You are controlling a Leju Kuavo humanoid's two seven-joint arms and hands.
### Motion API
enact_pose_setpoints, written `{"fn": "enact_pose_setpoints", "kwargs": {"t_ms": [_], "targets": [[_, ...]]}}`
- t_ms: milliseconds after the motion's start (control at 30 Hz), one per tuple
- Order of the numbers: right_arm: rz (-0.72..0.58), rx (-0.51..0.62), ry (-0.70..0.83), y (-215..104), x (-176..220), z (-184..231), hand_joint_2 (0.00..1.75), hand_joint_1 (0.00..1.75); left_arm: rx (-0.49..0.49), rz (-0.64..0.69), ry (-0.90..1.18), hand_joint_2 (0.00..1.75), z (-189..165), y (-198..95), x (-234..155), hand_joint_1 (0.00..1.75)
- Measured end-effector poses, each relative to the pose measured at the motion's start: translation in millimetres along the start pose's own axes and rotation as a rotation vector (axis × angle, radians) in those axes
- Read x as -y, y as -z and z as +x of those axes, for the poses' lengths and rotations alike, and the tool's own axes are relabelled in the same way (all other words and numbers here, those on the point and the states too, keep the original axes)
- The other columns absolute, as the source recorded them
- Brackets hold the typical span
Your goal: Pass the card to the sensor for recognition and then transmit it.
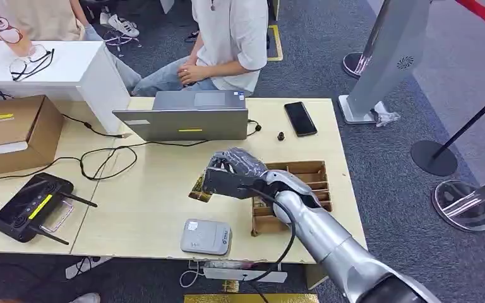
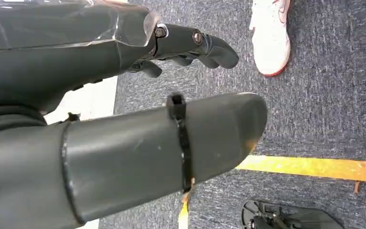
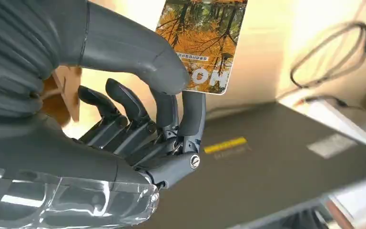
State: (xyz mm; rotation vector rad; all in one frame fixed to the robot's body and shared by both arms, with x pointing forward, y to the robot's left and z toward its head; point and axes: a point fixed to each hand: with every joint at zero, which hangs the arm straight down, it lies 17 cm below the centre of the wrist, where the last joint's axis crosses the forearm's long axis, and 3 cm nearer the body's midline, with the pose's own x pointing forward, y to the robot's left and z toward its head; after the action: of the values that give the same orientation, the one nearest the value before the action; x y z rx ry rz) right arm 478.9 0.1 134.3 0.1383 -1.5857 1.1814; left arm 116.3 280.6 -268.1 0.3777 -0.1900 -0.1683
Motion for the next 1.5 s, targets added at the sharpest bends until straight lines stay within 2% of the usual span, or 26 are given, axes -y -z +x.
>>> {"fn": "enact_pose_setpoints", "kwargs": {"t_ms": [500,1000,1500], "targets": [[0.187,-0.016,0.099,-7.8,-34.8,-4.1,1.75,1.75,-0.002,0.0,0.004,0.0,0.2,0.0,-0.1,0.0],[0.236,-0.045,0.135,-9.2,-51.4,-4.1,1.75,1.75,0.007,-0.001,0.004,0.0,1.2,0.1,0.0,0.0],[0.311,-0.111,0.139,-11.0,-91.8,-11.7,1.75,1.75,0.01,-0.01,0.013,0.0,1.8,-0.3,1.9,0.0]]}}
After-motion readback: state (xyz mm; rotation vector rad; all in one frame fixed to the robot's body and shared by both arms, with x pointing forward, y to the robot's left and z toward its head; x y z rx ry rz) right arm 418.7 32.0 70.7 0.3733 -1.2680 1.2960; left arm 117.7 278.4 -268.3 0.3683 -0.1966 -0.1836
